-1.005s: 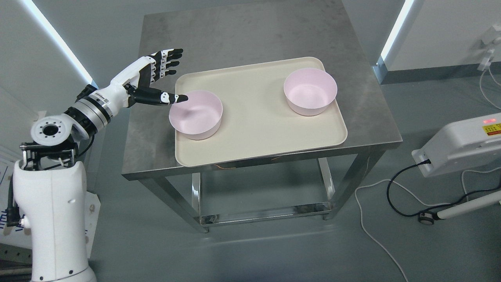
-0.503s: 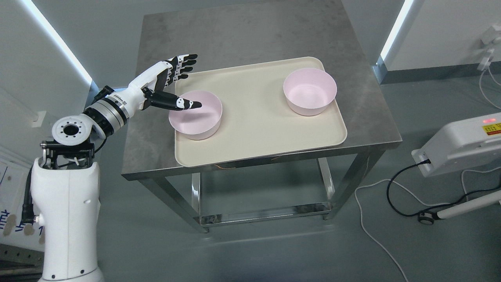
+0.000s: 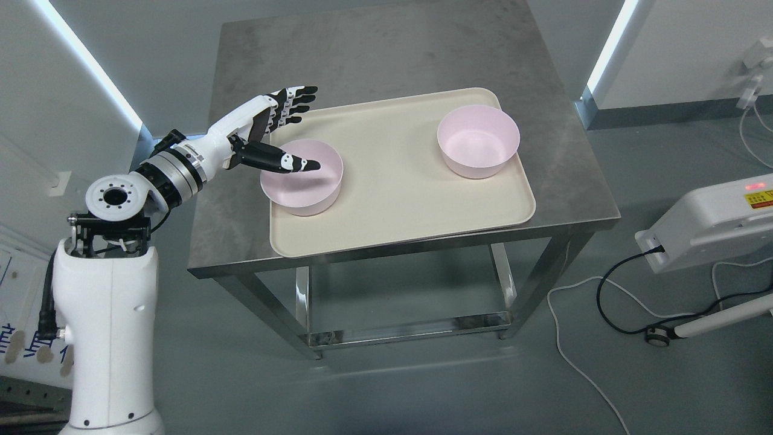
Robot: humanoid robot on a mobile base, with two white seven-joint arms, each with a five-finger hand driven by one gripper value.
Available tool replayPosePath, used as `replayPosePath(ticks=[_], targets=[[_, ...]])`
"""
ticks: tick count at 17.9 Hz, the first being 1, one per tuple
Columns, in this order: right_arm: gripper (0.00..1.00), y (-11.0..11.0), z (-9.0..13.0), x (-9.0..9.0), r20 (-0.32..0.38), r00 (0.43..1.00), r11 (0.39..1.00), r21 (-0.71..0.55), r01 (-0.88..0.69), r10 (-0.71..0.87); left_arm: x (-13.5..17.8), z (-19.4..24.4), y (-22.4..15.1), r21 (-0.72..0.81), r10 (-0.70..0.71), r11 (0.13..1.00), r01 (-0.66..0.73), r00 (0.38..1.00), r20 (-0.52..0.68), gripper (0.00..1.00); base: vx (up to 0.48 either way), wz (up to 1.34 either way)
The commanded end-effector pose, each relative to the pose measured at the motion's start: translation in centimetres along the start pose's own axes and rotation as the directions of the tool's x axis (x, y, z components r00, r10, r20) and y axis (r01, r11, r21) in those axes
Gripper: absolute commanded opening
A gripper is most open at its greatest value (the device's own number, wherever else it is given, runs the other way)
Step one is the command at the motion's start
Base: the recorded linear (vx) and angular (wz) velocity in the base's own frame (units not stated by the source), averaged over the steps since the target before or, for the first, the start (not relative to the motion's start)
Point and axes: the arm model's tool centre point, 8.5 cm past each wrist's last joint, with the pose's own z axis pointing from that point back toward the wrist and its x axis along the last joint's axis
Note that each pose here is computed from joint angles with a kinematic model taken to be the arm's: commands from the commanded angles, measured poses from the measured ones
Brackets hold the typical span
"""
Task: Stack pink IKEA bowls on left shelf middle
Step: 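Reach the left hand over the pink bowl nearer the robot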
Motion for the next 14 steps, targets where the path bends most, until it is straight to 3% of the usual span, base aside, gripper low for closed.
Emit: replayPosePath(ticks=[1, 6, 14], targets=[[1.00, -1.1, 0.1, 0.2, 0.003, 1.000, 1.000, -0.017, -0.003, 0.003, 0.5, 0.2, 1.1, 0.005, -0.083, 0.996, 0.084, 0.995, -0.054, 0.87, 0.000, 0.00], [1.00, -1.1, 0.1, 0.2, 0.003, 1.000, 1.000, -0.017, -0.003, 0.003, 0.5, 3.7, 5.2, -0.032, -0.203, 0.979, 0.201, 0.966, -0.160, 0.78, 0.000, 0.00], [1.00, -1.1, 0.1, 0.2, 0.003, 1.000, 1.000, -0.017, -0.003, 0.003, 0.7, -0.3, 1.1, -0.179, -0.347, 0.933, 0.313, 0.915, -0.207, 0.74, 0.000, 0.00]])
